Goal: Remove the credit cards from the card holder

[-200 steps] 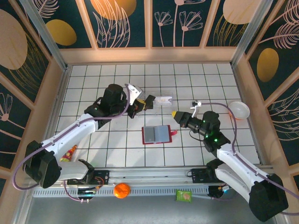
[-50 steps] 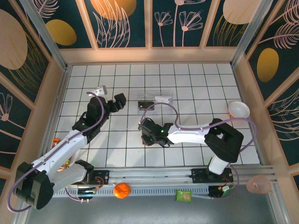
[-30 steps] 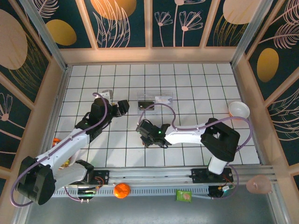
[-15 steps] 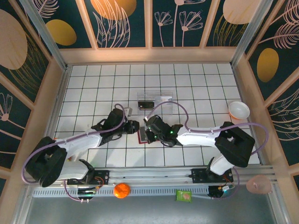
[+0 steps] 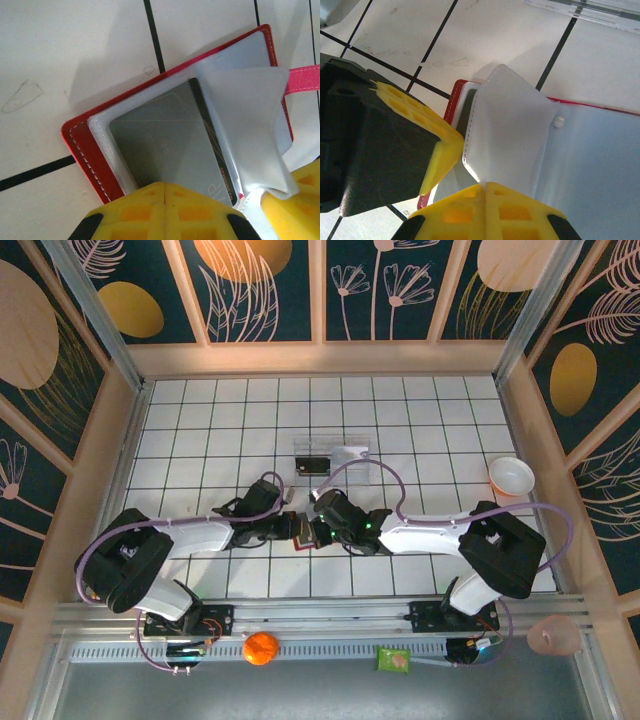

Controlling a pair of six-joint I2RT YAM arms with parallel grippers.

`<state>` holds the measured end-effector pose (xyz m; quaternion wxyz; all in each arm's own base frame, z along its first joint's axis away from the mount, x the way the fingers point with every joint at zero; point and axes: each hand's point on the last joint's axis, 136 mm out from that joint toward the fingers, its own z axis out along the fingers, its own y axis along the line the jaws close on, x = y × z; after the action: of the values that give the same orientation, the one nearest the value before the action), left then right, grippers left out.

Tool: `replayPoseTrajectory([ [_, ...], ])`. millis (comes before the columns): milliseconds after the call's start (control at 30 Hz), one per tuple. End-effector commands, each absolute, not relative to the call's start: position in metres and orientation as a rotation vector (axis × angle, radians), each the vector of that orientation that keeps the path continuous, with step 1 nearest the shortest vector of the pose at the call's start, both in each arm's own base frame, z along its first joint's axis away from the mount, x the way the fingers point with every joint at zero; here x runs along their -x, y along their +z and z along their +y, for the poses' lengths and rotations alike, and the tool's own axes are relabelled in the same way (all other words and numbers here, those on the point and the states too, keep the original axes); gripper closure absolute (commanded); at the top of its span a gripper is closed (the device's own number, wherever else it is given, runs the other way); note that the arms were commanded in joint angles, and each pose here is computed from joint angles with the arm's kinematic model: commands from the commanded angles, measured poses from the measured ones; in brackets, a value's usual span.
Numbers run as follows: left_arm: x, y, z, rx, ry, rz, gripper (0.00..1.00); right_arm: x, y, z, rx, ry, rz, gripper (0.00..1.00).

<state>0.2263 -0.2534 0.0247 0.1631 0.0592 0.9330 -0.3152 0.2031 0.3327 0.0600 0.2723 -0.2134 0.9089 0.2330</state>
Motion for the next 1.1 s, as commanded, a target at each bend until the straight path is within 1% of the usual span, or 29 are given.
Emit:
replayPoseTrajectory([
  [0, -0.219, 0.004, -0.241, -0.178, -0.787, 2.753, 1.0, -0.208, 0.058, 0.319, 0.476, 0.566, 2.472, 1.0],
  [33, -0.218, 0.0, -0.24, -0.183, -0.773, 2.765, 1.0, -0.21, 0.056, 0.312, 0.448, 0.527, 2.481, 0.99],
  [133, -0.217, -0.005, -0.238, -0.18, -0.756, 2.778, 1.0, -0.213, 0.047, 0.286, 0.34, 0.394, 2.521, 0.9],
  [300, -0.222, 0.001, -0.239, -0.183, -0.751, 2.752, 1.0, -0.213, 0.038, 0.235, 0.16, 0.209, 2.555, 0.77],
  [400, -0.226, 0.006, -0.242, -0.201, -0.749, 2.735, 1.0, -0.218, 0.05, 0.212, 0.075, 0.178, 2.516, 0.62],
  [467, -0.23, 0.01, -0.245, -0.21, -0.758, 2.721, 1.0, -0.225, 0.069, 0.213, 0.074, 0.233, 2.466, 0.59],
  [600, -0.235, 0.017, -0.249, -0.225, -0.766, 2.696, 1.0, -0.232, 0.121, 0.255, 0.243, 0.563, 2.356, 0.59],
  [733, -0.239, 0.023, -0.251, -0.23, -0.77, 2.68, 1.0, -0.223, 0.14, 0.312, 0.47, 0.881, 2.331, 0.62],
  [833, -0.239, 0.025, -0.251, -0.229, -0.763, 2.678, 1.0, -0.222, 0.126, 0.336, 0.527, 0.941, 2.398, 0.68],
  [900, -0.239, 0.025, -0.25, -0.229, -0.767, 2.678, 1.0, -0.222, 0.111, 0.342, 0.532, 0.944, 2.453, 0.72],
  [967, -0.237, 0.025, -0.251, -0.227, -0.783, 2.678, 1.0, -0.22, 0.095, 0.343, 0.523, 0.934, 2.512, 0.74],
  [1067, -0.236, 0.026, -0.252, -0.221, -0.797, 2.676, 1.0, -0.217, 0.067, 0.331, 0.483, 0.834, 2.622, 0.79],
])
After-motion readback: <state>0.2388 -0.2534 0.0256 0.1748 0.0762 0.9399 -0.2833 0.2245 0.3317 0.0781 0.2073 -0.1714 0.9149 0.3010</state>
